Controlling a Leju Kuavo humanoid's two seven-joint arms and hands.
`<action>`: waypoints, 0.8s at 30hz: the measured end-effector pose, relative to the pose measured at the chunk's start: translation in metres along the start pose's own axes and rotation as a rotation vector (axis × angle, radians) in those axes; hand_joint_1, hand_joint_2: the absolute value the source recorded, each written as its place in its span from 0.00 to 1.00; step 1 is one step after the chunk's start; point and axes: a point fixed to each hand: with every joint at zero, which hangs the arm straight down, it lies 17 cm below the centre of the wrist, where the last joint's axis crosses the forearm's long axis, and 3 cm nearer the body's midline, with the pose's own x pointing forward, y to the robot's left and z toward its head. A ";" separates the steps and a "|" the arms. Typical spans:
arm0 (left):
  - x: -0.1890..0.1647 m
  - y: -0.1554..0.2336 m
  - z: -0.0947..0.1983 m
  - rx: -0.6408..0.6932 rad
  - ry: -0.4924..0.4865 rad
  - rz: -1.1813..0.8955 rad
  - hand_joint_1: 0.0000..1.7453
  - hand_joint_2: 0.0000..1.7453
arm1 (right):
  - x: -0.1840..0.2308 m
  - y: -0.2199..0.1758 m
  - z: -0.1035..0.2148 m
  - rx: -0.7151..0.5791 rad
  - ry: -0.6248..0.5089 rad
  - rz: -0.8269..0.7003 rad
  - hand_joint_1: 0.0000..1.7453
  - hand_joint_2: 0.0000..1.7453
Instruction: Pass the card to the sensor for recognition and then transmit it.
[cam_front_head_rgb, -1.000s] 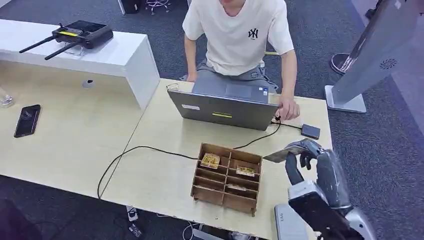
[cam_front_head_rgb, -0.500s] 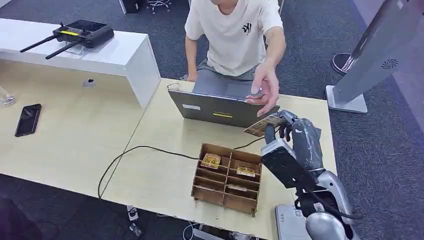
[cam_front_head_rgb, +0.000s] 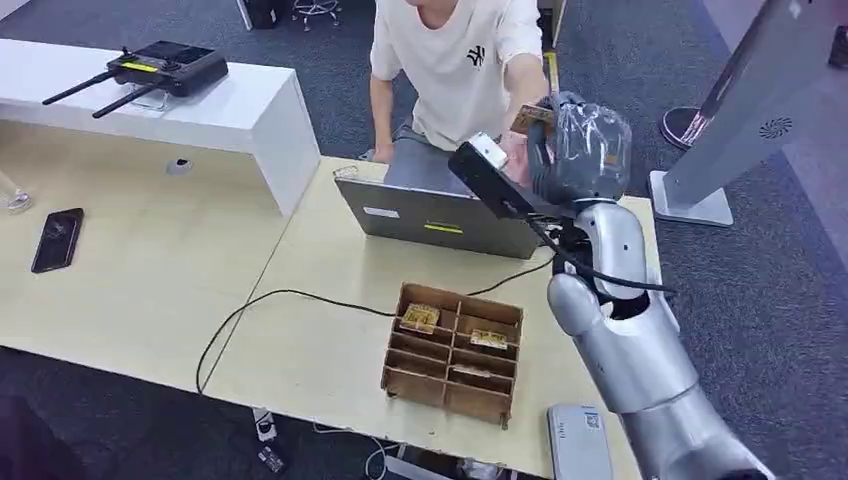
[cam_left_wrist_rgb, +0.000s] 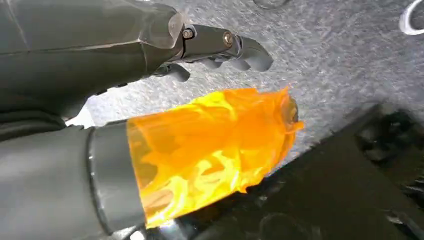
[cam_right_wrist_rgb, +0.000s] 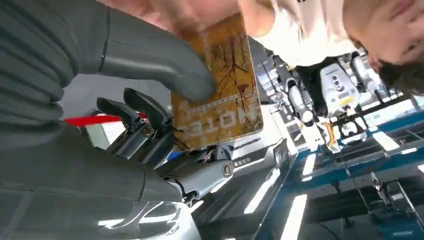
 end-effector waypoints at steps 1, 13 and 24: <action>0.000 0.000 0.000 0.000 -0.001 -0.001 0.00 0.00 | 0.001 0.006 0.001 0.013 0.004 0.003 1.00 1.00; 0.002 0.000 0.000 0.002 -0.005 -0.021 0.00 0.00 | 0.004 0.037 0.007 0.084 0.022 0.033 1.00 1.00; 0.002 0.000 0.000 0.003 -0.005 -0.023 0.00 0.00 | -0.006 0.048 0.010 0.115 0.036 0.075 0.00 1.00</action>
